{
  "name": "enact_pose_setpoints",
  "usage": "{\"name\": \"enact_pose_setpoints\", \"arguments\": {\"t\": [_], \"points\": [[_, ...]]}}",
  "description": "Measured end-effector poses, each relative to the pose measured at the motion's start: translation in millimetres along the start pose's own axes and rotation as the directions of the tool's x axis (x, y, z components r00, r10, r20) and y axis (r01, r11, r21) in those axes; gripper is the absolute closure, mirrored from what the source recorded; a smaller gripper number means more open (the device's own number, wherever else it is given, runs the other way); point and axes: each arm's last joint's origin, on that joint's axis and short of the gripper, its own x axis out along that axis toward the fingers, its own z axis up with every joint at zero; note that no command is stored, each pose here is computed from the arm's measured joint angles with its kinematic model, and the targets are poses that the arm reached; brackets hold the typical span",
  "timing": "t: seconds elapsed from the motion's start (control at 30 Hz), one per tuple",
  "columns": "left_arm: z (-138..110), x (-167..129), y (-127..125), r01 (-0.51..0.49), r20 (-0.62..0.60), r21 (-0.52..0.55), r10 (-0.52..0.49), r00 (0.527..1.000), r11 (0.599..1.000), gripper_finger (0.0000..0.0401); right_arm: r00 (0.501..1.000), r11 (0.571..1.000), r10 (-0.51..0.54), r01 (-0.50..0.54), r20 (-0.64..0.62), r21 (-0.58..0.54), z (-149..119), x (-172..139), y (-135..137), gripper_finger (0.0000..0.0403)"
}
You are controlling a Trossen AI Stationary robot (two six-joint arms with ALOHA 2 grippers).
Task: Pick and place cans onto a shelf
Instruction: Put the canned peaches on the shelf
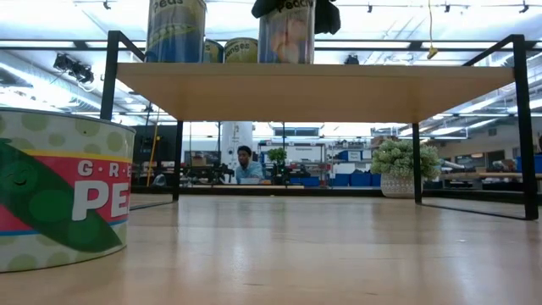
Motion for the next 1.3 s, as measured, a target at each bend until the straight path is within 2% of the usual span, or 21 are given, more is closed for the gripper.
{"name": "enact_pose_setpoints", "arguments": {"t": [0.17,0.33,0.47,0.57,0.67,0.8,0.9,1.1,1.3], "points": [[0.0,0.0,0.0,0.0,0.0,0.0,0.0,1.0,1.0,0.0044,1.0,1.0,0.001,0.0,0.03,-0.014,3.8,-0.4,0.2,0.0041],[0.0,0.0,0.0,0.0,0.0,0.0,0.0,1.0,1.0,0.0044,0.995,0.999,0.012,-0.008,0.096,-0.038,21.7,-11.1,2.1,0.004],[0.0,0.0,-0.1,0.0,0.0,-0.001,0.0,1.0,1.0,0.0044,0.994,0.992,-0.005,0.018,0.11,-0.123,39.1,-29.3,1.1,0.0043],[0.0,0.0,0.0,0.0,0.0,-0.006,0.0,1.0,1.0,0.0044,0.998,0.981,-0.037,0.044,0.041,-0.191,43.5,-43.7,-3.2,0.0045],[0.0,0.0,0.0,0.0,0.0,-0.007,0.0,1.0,1.0,0.0044,0.993,0.969,-0.114,0.103,-0.035,-0.225,41.0,-54.3,-10.3,0.0048],[0.0,0.0,0.0,0.0,0.0,-0.008,0.0,1.0,1.0,0.0044,0.961,0.948,-0.245,0.209,-0.132,-0.241,29.6,-62.8,-23.3,0.0053],[0.0,0.0,0.0,0.0,0.0,-0.004,0.0,1.0,1.0,0.0044,0.935,0.941,-0.279,0.22,-0.218,-0.257,21.9,-64.4,-29.9,0.0054],[0.0,0.0,0.0,0.0,0.001,0.0,0.0,1.0,1.0,0.0044,0.927,0.964,-0.172,0.089,-0.333,-0.25,5.6,-54.6,-24.0,0.0054],[0.0,0.0,0.0,0.0,0.001,-0.001,0.0,1.0,1.0,0.0044,0.954,0.98,-0.138,0.092,-0.266,-0.177,-7.0,-34.4,-12.8,0.0054]]}}
